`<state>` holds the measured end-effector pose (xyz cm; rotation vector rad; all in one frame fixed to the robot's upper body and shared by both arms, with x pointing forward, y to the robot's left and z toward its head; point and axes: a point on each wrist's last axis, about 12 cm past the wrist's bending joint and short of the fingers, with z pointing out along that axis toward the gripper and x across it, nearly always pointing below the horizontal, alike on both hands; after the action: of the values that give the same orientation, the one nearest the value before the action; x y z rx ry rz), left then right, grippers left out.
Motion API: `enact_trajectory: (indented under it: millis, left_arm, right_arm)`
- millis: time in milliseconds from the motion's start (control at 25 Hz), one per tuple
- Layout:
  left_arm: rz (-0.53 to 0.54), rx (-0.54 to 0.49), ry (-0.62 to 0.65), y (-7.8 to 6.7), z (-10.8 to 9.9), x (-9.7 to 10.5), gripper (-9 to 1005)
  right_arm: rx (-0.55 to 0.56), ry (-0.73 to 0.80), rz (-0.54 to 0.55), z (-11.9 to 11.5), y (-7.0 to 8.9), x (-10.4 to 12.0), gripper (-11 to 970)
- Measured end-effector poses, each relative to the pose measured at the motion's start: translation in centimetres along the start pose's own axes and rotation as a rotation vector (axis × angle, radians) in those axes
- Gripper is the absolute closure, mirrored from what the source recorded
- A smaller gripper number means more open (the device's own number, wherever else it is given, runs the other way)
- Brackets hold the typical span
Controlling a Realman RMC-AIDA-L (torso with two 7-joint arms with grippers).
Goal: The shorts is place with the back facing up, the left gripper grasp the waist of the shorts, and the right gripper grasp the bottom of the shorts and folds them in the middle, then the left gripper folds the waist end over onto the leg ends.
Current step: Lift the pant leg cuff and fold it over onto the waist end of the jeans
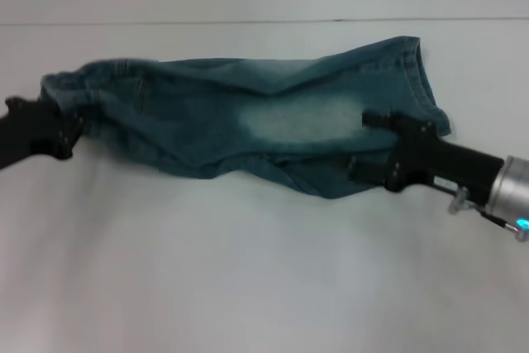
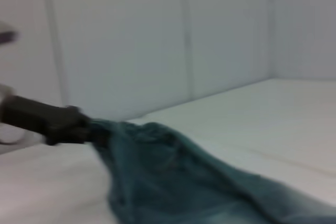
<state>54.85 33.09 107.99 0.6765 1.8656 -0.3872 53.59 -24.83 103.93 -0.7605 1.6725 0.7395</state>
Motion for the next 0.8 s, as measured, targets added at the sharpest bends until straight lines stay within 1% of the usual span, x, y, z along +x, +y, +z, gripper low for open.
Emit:
enact_trajectory:
  millis: [40,200,360,440,640,680,800]
  left_arm:
    - [0.002,0.003,-0.004,0.1,0.0,-0.4,956]
    - [0.015,0.035,-0.004,0.2,0.6,-2.9,950]
    - [0.047,0.083,0.003,-0.4,1.7,-5.4,944]
    - [0.050,0.103,0.001,-0.7,2.3,-6.3,941]
    - [0.063,0.157,0.000,-1.8,3.7,-8.7,934]
    - [0.075,0.174,0.000,-2.3,4.0,-9.5,932]
    - [0.098,0.204,-0.003,-3.2,4.4,-11.1,927]
  right_arm:
    - [0.022,-0.007,-0.002,0.4,-0.1,0.1,85]
    - [0.094,-0.004,-0.014,2.6,-0.4,0.3,92]
    - [0.146,0.028,-0.044,5.0,-0.2,0.3,99]
    - [0.180,0.034,-0.050,6.1,-0.3,0.1,322]
    - [0.198,0.079,-0.063,8.3,-0.3,-0.6,431]
    - [0.195,0.090,-0.068,8.7,-0.2,-0.7,452]
    - [0.178,0.124,-0.082,9.5,0.0,-0.9,518]
